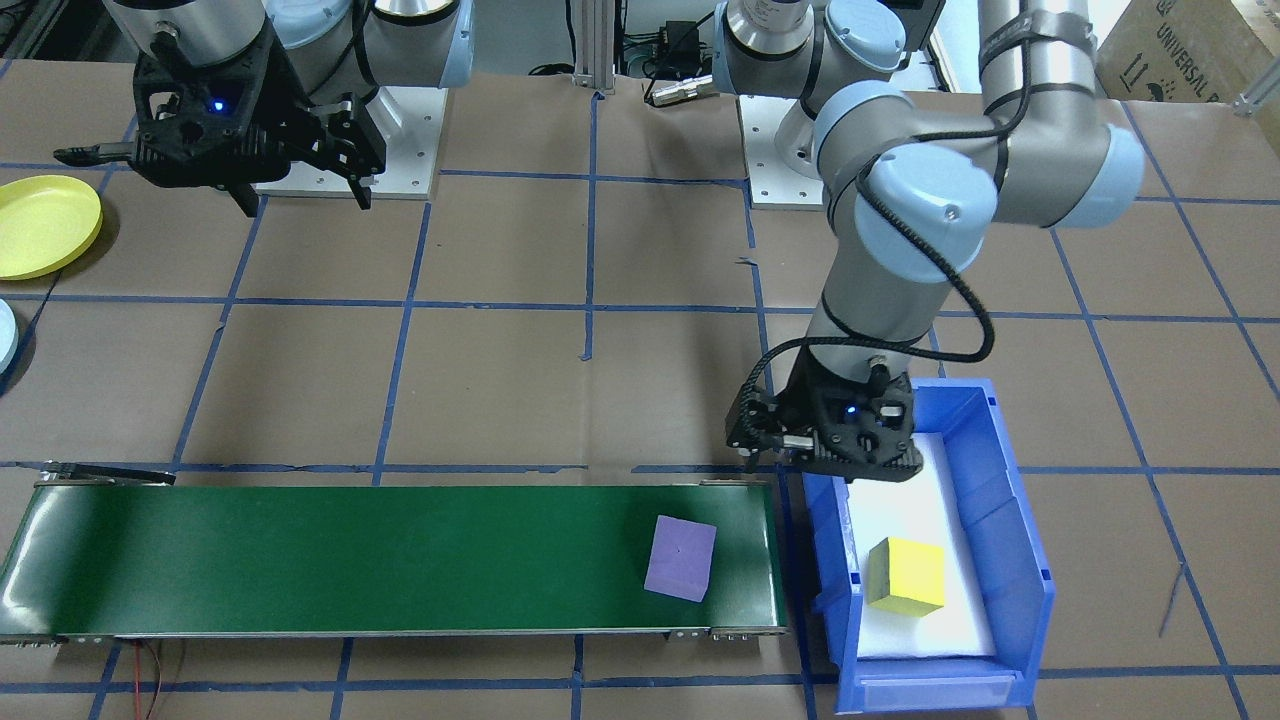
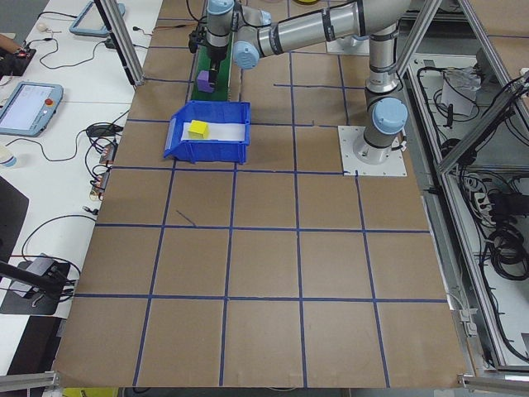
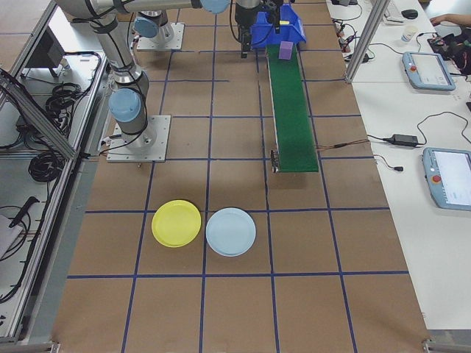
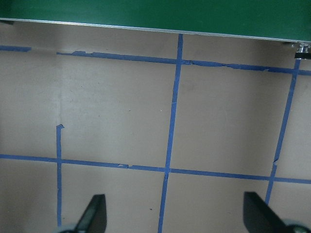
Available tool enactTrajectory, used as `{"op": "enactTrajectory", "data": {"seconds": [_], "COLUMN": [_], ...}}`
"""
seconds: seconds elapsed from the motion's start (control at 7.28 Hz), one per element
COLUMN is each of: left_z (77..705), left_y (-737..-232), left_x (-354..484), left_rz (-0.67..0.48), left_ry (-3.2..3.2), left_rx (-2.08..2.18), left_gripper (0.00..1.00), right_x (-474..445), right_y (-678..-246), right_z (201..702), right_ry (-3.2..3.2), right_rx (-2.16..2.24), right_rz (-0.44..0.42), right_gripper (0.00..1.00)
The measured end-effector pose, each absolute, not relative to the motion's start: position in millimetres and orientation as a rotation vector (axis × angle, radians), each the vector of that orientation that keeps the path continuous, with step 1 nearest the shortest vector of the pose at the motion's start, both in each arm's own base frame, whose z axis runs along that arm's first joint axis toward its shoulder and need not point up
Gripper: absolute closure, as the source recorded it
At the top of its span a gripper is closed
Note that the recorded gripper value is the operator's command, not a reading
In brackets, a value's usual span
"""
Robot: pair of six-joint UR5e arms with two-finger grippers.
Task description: Move block left to right into plate
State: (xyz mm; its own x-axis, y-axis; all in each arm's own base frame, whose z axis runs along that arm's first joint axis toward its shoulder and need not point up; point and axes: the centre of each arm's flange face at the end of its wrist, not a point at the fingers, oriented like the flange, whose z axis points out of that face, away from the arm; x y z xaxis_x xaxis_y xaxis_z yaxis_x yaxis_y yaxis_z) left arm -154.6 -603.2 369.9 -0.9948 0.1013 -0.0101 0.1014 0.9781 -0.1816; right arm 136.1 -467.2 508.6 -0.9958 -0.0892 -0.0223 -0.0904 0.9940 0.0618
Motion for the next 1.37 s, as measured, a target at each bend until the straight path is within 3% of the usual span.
{"op": "enactTrajectory", "data": {"seconds": [0.55,0.96,1.37], "left_z": [328,288,272], "left_y": [-637,-670,-679], "left_x": [-40,-24,-26], "left_rz": [-0.169,-0.217,-0.22], "left_ry": [3.071,3.07,3.111], "left_rx": [0.237,0.227,0.219], "left_gripper": [0.0,0.0,0.0], "right_x": [89,-6,-41], "right_y": [-487,-535,-582], "right_z": [509,480,442], "right_ry": [3.121,3.094,3.091], "right_rx": [-0.003,0.158,0.067], "right_rz": [0.098,0.188,0.166], "right_gripper": [0.0,0.0,0.0]}}
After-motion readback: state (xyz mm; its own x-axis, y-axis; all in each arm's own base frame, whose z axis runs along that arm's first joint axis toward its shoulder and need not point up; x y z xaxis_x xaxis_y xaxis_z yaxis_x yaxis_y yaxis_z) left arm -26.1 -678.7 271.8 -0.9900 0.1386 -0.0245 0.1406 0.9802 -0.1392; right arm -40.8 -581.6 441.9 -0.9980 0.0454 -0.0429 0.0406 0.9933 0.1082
